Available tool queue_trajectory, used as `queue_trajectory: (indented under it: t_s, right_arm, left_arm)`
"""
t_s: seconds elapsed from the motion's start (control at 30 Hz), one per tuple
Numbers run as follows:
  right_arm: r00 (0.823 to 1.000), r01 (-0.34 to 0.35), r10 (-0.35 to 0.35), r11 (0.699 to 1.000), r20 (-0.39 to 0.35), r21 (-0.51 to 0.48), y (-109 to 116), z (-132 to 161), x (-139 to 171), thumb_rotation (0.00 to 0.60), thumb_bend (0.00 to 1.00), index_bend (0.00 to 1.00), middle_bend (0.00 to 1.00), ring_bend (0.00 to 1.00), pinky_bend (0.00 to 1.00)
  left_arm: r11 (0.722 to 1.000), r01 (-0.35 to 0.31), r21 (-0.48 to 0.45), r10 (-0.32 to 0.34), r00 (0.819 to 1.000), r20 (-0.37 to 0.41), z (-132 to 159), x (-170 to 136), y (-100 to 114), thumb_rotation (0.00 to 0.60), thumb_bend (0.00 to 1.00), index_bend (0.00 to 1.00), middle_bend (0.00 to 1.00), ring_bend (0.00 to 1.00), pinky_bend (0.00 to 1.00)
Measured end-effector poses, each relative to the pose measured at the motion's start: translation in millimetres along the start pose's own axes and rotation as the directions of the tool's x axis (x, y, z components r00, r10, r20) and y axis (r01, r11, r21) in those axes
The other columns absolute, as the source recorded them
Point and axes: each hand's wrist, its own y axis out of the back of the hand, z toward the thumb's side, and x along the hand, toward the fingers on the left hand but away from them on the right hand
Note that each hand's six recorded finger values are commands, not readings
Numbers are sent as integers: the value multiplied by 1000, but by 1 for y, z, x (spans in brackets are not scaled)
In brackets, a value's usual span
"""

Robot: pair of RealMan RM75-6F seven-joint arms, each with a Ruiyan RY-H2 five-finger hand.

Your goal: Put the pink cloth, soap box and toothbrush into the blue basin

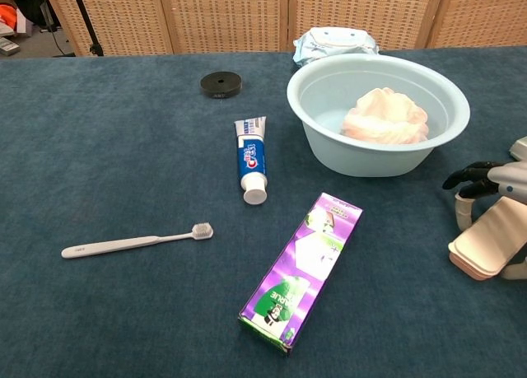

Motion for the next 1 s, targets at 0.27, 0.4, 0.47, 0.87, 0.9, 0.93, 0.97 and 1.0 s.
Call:
queue_trajectory:
  t_s: [0.27,0.4,0.47,0.87,0.9,0.93,0.97,1.0]
  right_arm:
    - [1000,3,-3,1000,3,-3,0,-1,0,600,131,546,231,184,246]
    - [1000,12,-12,1000,6,0,3,-3,0,600,145,594,281,240,303]
    - [1000,17,-17,1000,9,6,6,-4,0,600,151,612,294,254,321]
    - [998,54,-55,998,38,40,25,-15,6,600,156,681,369,334,395]
    - [997,61,-63,997,43,46,29,-16,6,600,156,681,369,334,395]
    - [997,66,-68,997,47,50,31,-17,7,600,156,682,369,334,395]
    - [996,71,-73,996,50,54,33,-18,7,600,156,684,369,334,395]
    - [995,76,-79,995,54,56,37,-19,8,600,156,685,369,334,395]
  left_arm:
    - [1000,-3,-1,3,1000,1,0,0,1,600,245,0,0,0,0]
    - [1000,-6,-3,6,1000,0,0,0,2,600,245,0,0,0,0]
    - [1000,-6,-4,6,1000,0,0,0,2,600,245,0,0,0,0]
    - [1000,-11,-7,11,1000,1,0,-1,3,600,245,0,0,0,0]
    - [1000,-11,-8,11,1000,0,0,-1,3,600,245,0,0,0,0]
    - [1000,-12,-8,12,1000,0,0,0,4,600,245,0,0,0,0]
    - [1000,-12,-8,12,1000,0,0,-1,4,600,244,0,0,0,0]
    - [1000,-12,-9,12,1000,-1,-1,0,4,600,245,0,0,0,0]
